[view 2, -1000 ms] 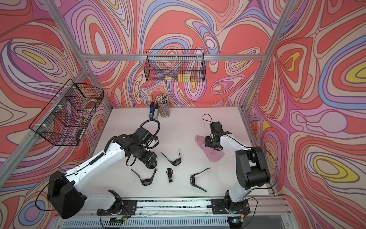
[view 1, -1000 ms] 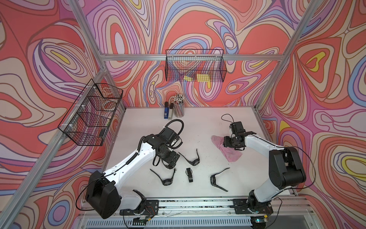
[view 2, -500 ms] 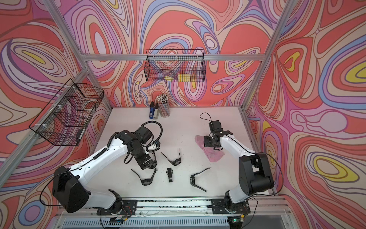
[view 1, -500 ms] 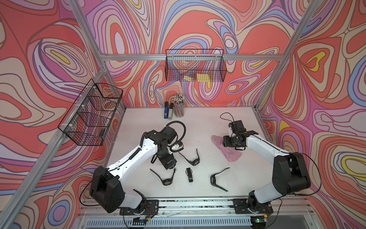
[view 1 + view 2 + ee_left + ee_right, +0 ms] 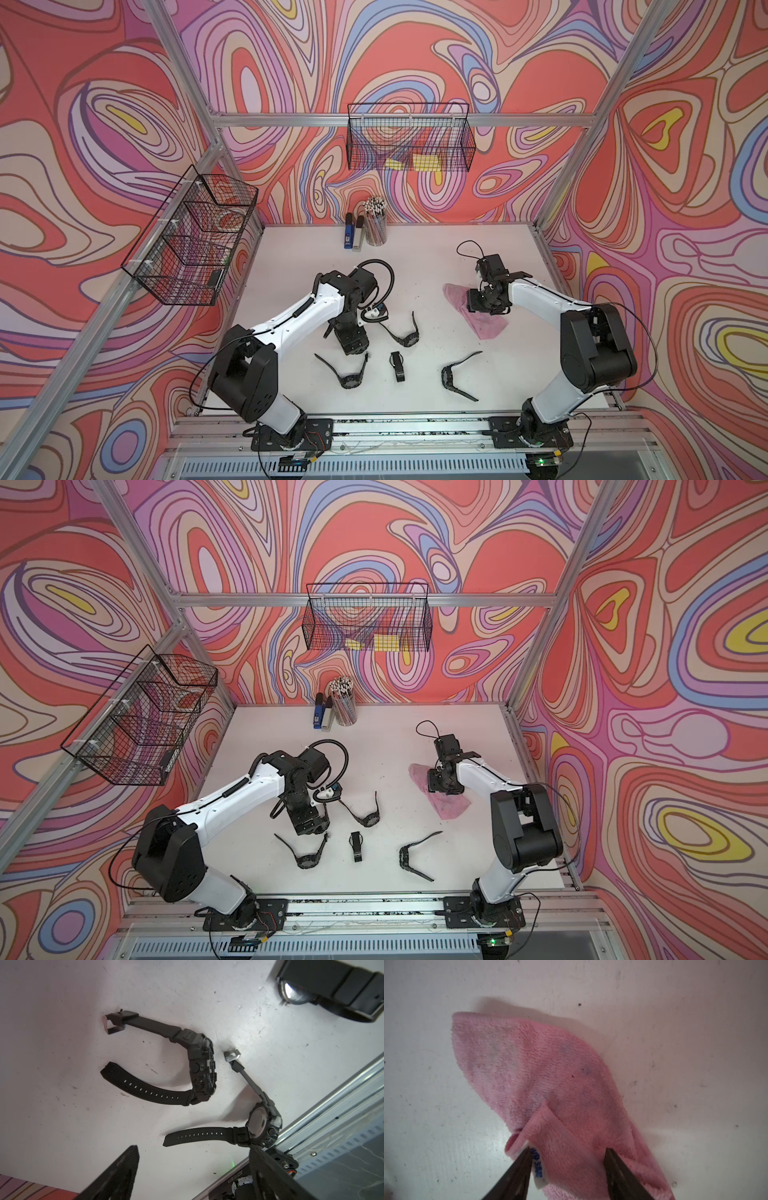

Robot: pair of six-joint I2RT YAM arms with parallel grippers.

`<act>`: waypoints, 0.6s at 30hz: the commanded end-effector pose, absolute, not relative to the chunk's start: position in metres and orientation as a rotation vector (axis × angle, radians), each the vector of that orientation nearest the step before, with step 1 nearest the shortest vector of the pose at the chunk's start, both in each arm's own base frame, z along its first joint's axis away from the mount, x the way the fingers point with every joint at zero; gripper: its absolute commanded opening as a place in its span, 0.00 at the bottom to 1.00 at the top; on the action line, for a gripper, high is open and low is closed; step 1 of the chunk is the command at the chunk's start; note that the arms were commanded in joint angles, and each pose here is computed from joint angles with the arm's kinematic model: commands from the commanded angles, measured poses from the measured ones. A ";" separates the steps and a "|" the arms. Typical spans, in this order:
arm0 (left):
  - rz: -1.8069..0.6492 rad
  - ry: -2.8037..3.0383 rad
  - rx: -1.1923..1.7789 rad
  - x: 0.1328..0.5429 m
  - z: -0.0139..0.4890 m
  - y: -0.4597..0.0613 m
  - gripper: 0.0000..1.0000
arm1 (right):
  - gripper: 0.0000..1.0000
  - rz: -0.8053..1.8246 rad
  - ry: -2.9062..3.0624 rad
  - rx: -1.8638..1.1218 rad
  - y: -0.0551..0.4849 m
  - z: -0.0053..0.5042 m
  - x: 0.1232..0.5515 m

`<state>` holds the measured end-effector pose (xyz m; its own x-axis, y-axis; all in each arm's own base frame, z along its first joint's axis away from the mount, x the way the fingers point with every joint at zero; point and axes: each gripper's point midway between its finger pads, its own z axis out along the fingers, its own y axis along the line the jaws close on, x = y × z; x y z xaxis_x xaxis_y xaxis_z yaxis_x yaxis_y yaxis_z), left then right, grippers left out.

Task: Wipe the watch dial
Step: Pick up the watch at the center of the board.

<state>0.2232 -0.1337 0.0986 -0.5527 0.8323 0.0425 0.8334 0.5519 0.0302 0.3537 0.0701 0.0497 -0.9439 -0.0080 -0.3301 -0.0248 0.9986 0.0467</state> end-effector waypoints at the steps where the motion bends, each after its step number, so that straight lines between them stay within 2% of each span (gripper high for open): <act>1: -0.097 -2.697 -1.481 0.221 0.086 -0.128 0.84 | 0.58 0.028 2.818 -0.040 0.067 0.041 0.353; 9: -0.105 -2.618 -1.469 0.214 0.063 -0.129 0.83 | 0.55 -0.034 2.836 -0.050 0.061 0.031 0.354; 12: -0.113 -2.613 -1.434 0.214 0.056 -0.130 0.80 | 0.51 -0.045 2.849 -0.055 0.060 0.027 0.354; 17: -0.110 -2.599 -1.406 0.213 0.048 -0.130 0.75 | 0.38 -0.057 2.854 -0.056 0.059 0.024 0.356; 18: -0.105 -2.598 -1.404 0.212 0.047 -0.131 0.74 | 0.32 -0.058 2.854 -0.055 0.059 0.023 0.356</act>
<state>0.2191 -0.1330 0.0511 -0.5386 0.8252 0.1702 0.8363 0.5482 -0.0114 0.3550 0.0621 0.0277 -0.9554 -0.0394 -0.2926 -0.0359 0.9992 -0.0173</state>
